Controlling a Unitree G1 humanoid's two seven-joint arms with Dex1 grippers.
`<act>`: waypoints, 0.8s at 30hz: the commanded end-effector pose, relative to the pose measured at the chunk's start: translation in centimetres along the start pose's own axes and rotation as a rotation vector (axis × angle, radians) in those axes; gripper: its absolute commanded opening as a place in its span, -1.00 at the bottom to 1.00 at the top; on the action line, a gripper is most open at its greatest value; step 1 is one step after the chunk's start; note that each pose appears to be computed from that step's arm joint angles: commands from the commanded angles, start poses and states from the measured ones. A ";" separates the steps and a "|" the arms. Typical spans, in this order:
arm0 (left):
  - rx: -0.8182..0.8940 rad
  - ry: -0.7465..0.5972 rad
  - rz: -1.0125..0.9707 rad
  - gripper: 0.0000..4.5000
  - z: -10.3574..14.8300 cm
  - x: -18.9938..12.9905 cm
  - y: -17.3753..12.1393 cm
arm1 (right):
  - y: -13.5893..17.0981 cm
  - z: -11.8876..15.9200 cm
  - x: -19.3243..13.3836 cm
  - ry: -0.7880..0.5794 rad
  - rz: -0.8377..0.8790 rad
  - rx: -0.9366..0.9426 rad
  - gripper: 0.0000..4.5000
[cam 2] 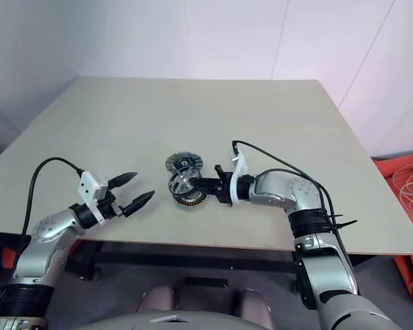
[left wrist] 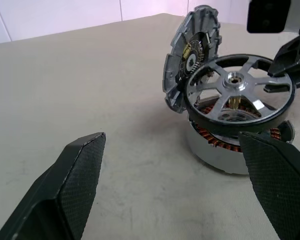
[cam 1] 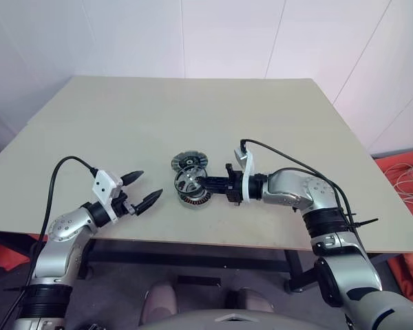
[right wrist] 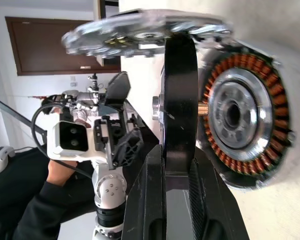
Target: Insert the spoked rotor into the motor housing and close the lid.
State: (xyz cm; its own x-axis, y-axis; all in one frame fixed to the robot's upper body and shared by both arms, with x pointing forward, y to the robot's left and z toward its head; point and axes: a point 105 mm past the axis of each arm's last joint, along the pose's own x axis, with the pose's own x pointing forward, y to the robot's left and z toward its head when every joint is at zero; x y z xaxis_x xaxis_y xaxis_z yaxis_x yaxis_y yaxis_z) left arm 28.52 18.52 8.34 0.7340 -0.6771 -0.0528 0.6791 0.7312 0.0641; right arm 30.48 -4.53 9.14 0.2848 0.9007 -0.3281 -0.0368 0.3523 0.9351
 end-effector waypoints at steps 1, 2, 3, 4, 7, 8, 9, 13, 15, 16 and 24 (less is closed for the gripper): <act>0.039 -0.033 -0.009 1.00 1.1 0.3 0.0 | 1.0 0.6 -0.7 -0.029 0.032 -0.020 -0.87; 0.038 -0.033 -0.010 1.00 1.1 0.3 0.0 | 0.9 0.5 -0.7 -0.029 0.031 -0.018 -0.87; 0.039 -0.033 -0.011 1.00 1.1 0.3 0.0 | 0.9 0.5 -0.8 -0.028 0.031 -0.017 -0.87; 0.039 -0.033 -0.012 1.00 1.1 0.4 0.0 | 0.8 0.5 -0.8 -0.029 0.030 -0.015 -0.87; 0.039 -0.033 -0.014 1.00 1.1 0.4 -0.1 | 0.7 0.4 -0.8 -0.027 0.030 -0.010 -0.87; 0.038 -0.033 -0.014 1.00 1.1 0.4 -0.1 | 0.6 0.3 -0.8 -0.024 0.031 -0.008 -0.87; 0.038 -0.032 -0.014 1.00 1.1 0.4 -0.1 | 0.6 0.2 -0.8 -0.022 0.033 -0.006 -0.87; 0.038 -0.032 -0.015 1.00 1.1 0.4 -0.1 | 0.3 -0.1 -0.7 -0.018 0.033 0.006 -0.87; 0.037 -0.031 -0.016 1.00 1.1 0.3 -0.2 | 0.2 -0.3 -0.7 -0.014 0.033 0.009 -0.87; 0.037 -0.031 -0.016 1.00 1.1 0.3 -0.2 | 0.1 -0.4 -0.7 -0.013 0.033 0.010 -0.87; 0.040 -0.029 -0.018 1.00 1.2 0.3 -0.2 | 0.0 -0.4 -0.6 -0.017 0.030 0.017 -0.87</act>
State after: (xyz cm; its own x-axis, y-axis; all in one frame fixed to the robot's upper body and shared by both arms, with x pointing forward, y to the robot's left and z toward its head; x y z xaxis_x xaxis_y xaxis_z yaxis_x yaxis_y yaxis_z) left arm 28.50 18.38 8.27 0.7303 -0.6809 -0.0552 0.6832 0.7276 0.0626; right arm 29.79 -5.21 7.73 0.2904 0.8935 -0.3425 0.0213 0.3518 0.9358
